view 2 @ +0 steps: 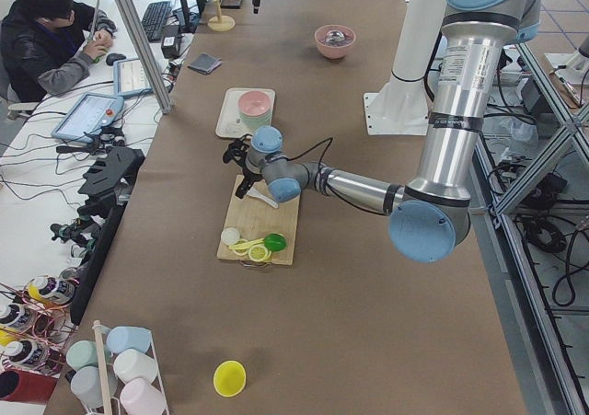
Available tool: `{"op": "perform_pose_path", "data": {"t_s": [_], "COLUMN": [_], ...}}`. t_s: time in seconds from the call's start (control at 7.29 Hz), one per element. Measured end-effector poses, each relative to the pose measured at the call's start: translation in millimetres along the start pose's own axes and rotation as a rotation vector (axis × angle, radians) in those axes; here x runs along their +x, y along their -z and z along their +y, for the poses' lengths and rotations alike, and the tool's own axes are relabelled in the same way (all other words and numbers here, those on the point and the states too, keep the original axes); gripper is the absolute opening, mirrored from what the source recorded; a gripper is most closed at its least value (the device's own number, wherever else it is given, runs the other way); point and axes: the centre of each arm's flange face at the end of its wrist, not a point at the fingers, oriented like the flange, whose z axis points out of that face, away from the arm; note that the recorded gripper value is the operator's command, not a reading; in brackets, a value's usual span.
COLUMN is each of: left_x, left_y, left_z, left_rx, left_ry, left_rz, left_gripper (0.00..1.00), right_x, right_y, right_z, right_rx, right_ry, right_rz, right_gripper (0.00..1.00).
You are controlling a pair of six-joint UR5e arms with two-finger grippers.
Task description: Stack pink bowl on green and place spoon
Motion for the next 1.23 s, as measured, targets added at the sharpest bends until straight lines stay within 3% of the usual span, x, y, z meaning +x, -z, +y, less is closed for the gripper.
{"op": "perform_pose_path", "data": {"t_s": [0.14, 0.27, 0.69, 0.96, 1.23], "left_x": [0, -5, -17, -11, -5], "left_y": [-2, -3, -1, -7, -11], "left_z": [7, 18, 48, 56, 60], "left_rx": [-0.009, -0.013, -0.018, -0.027, -0.036], "left_ry": [-0.002, -0.003, -0.002, -0.008, -0.015], "left_rz": [0.002, 0.004, 0.011, 0.023, 0.031], "left_gripper": [0.94, 0.88, 0.5, 0.49, 0.49], "right_x": [50, 82, 134, 155, 161], "right_y": [5, 12, 20, 19, 18], "right_z": [26, 45, 88, 110, 116], "right_rx": [0.009, 0.014, 0.012, 0.018, 0.017], "right_ry": [-0.045, -0.09, -0.179, -0.204, -0.206], "right_rz": [0.009, 0.018, 0.064, 0.125, 0.14], "right_gripper": [0.97, 0.96, 0.97, 0.99, 1.0]}}
